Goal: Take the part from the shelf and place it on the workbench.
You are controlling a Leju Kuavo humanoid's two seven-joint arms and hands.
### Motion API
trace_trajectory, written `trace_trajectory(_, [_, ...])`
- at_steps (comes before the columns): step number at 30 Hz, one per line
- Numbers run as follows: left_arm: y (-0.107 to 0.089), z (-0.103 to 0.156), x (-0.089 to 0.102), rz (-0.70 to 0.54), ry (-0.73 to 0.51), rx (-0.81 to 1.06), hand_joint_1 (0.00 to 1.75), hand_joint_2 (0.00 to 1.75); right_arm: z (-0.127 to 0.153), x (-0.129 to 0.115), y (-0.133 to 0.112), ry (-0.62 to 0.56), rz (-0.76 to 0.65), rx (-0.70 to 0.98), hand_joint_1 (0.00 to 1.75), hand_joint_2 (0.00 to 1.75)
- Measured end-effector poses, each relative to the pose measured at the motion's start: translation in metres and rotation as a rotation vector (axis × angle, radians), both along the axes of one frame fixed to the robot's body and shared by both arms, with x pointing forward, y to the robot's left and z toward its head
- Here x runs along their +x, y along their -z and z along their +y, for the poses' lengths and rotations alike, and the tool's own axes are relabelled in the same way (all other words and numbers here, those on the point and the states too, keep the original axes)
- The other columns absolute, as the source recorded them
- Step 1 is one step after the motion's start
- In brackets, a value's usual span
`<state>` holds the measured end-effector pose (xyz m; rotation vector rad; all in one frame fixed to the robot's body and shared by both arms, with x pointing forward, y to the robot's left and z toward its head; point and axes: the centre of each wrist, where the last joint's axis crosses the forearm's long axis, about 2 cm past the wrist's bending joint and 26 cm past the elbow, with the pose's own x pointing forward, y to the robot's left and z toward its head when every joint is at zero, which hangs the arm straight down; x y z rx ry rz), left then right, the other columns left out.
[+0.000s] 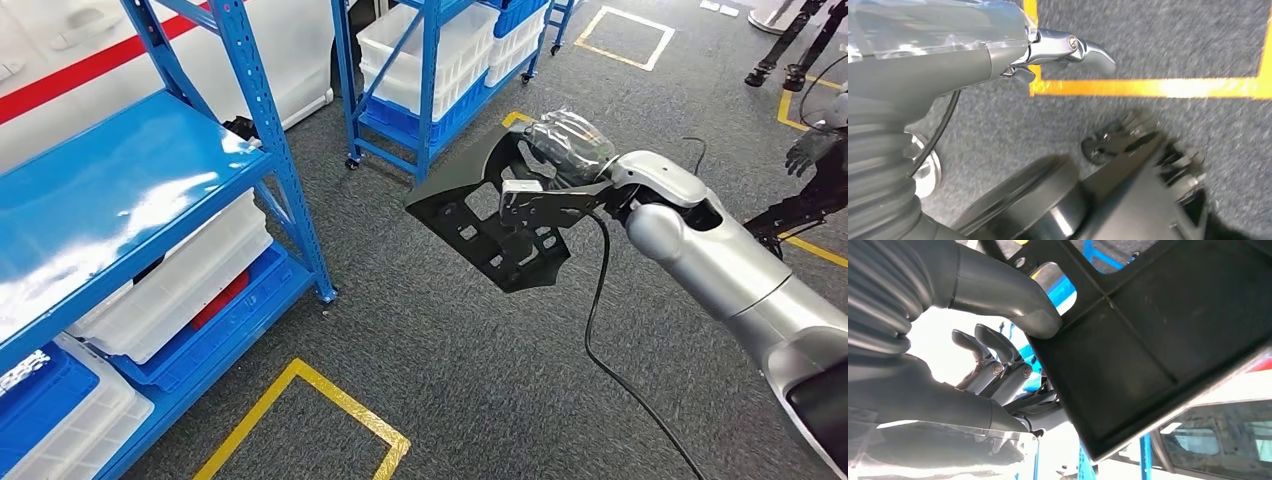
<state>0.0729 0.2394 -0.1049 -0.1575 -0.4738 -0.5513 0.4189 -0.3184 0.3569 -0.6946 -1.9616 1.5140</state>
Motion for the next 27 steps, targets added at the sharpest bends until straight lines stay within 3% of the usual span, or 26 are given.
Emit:
trace_trajectory(16, [0.000, 0.001, 0.000, -0.005, -0.037, 0.019, 0.00, 1.75, -0.018, -0.005, -0.004, 0.037, 0.020, 0.026, 1.75, 1.75])
trace_trajectory(22, [0.001, 0.002, -0.003, -0.045, -0.023, 0.044, 0.00, 1.75, -0.012, -0.008, 0.026, 0.025, 0.024, 0.027, 1.75, 1.75])
trace_trajectory(27, [0.000, 0.001, -0.001, -0.051, -0.016, 0.046, 0.00, 1.75, -0.011, -0.007, 0.035, 0.033, 0.032, 0.030, 1.75, 1.75])
